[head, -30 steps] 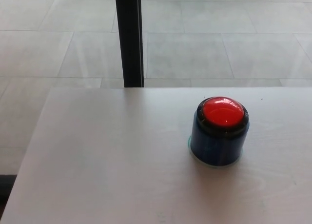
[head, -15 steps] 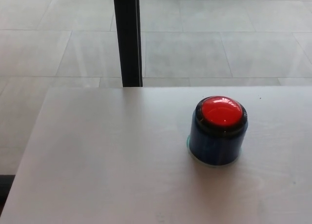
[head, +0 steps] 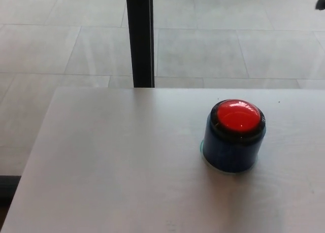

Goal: The robot uses its right hand to press the red button kept in the middle of the desk

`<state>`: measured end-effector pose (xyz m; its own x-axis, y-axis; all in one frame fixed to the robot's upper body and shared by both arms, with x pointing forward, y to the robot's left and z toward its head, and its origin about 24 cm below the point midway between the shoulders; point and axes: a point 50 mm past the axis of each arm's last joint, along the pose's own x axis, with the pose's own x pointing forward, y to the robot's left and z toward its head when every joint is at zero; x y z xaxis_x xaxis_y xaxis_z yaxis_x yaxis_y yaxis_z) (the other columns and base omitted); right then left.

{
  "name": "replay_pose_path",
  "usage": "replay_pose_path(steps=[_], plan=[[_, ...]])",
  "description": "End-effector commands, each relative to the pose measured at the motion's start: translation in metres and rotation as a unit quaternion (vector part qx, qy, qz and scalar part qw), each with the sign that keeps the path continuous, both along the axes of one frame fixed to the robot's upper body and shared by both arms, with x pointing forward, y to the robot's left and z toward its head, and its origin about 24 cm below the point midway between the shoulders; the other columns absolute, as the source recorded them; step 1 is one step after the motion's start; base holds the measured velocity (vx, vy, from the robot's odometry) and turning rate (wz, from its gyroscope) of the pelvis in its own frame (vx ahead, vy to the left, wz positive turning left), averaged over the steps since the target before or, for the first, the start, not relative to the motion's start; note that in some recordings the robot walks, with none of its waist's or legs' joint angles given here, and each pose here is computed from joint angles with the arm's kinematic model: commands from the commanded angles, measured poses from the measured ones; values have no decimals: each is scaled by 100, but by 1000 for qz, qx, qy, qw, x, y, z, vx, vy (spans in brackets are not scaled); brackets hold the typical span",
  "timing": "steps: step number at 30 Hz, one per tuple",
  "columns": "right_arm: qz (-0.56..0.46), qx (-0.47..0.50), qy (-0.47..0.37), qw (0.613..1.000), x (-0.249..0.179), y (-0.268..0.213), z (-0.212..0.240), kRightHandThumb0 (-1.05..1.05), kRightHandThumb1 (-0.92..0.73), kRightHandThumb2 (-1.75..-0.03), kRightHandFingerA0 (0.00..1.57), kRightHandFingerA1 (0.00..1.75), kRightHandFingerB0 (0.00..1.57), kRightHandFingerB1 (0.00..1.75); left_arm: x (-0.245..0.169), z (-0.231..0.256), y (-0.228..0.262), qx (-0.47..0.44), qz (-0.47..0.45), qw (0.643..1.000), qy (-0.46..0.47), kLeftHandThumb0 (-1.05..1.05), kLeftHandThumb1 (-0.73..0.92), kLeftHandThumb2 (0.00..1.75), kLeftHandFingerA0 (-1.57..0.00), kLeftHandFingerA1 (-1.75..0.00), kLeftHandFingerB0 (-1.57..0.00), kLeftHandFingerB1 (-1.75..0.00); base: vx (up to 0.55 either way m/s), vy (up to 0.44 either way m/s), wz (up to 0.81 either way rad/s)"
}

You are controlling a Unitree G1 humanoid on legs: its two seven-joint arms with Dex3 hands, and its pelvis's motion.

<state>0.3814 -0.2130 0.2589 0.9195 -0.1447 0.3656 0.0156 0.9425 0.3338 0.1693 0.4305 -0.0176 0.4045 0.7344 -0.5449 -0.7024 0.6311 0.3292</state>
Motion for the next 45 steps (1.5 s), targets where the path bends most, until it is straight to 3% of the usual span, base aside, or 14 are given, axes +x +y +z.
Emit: replay_pose_path(steps=[1,4,10,14,16,19,20,23,26,27,31,33,34,45], plan=[[43,-45,41,997,10,34,-27,-31,-38,-138,103,175,78,164,-3,5,6,9,17,1000,5,-62,92,107,-38,-103,0,-54,0,0,0],[66,-47,62,995,12,46,-42,-27,-44,-131,103,175,74,167,-1,4,4,10,4,1000,12,-60,92,106,-24,-123,0,-73,0,0,0],[94,-63,105,988,13,69,-70,-29,-44,-128,96,175,72,163,-1,5,5,5,6,1000,6,-40,89,142,-14,-71,0,-61,0,0,0],[101,-93,131,982,9,79,-87,-27,-45,-128,98,175,72,162,-1,4,4,8,-3,1000,14,-59,92,106,-6,-89,0,-19,0,0,0],[113,-100,148,977,6,87,-102,-26,-46,-128,99,175,73,167,-2,3,4,-8,18,1000,-2,-40,87,141,-12,-70,0,-61,0,0,0],[120,-107,161,974,4,90,-112,-28,-51,-121,95,175,73,165,-2,4,4,1,10,1000,-3,-63,92,110,-21,-88,0,-50,0,0,0],[122,-108,168,972,3,89,-116,-28,-52,-120,96,175,73,165,-1,4,4,4,0,1000,15,-40,88,142,-13,-71,0,-61,0,0,0],[125,-111,170,971,2,89,-120,-29,-50,-123,95,175,72,164,-1,5,5,8,0,1000,16,-39,88,142,-16,-72,0,-61,0,0,0],[125,-108,175,971,1,87,-125,-29,-46,-128,99,175,68,171,-1,5,5,10,-5,1000,16,-60,92,108,-15,-91,0,-63,0,0,0],[123,-108,180,970,0,87,-128,-28,-46,-128,99,175,69,170,-2,5,5,3,4,1000,8,-40,89,143,-16,-73,-1,-61,0,0,0],[115,-105,211,965,-3,86,-146,-27,-46,-130,98,175,68,172,1,6,5,12,-2,1000,11,-39,89,142,-17,-73,0,-61,0,0,0],[113,-99,226,962,-4,86,-153,-25,-47,-128,98,175,69,171,1,6,4,6,6,1000,4,-61,92,105,-17,-109,-1,-74,0,0,0],[113,-95,241,959,-5,87,-161,-25,-51,-125,96,175,73,165,3,6,4,4,6,1000,1,-40,90,143,-19,-75,-1,-62,0,0,0],[87,-58,297,949,-10,84,-193,-27,-45,-131,103,175,75,165,4,7,4,9,-6,1000,-1,-40,89,143,-17,-73,0,-61,0,0,0]])
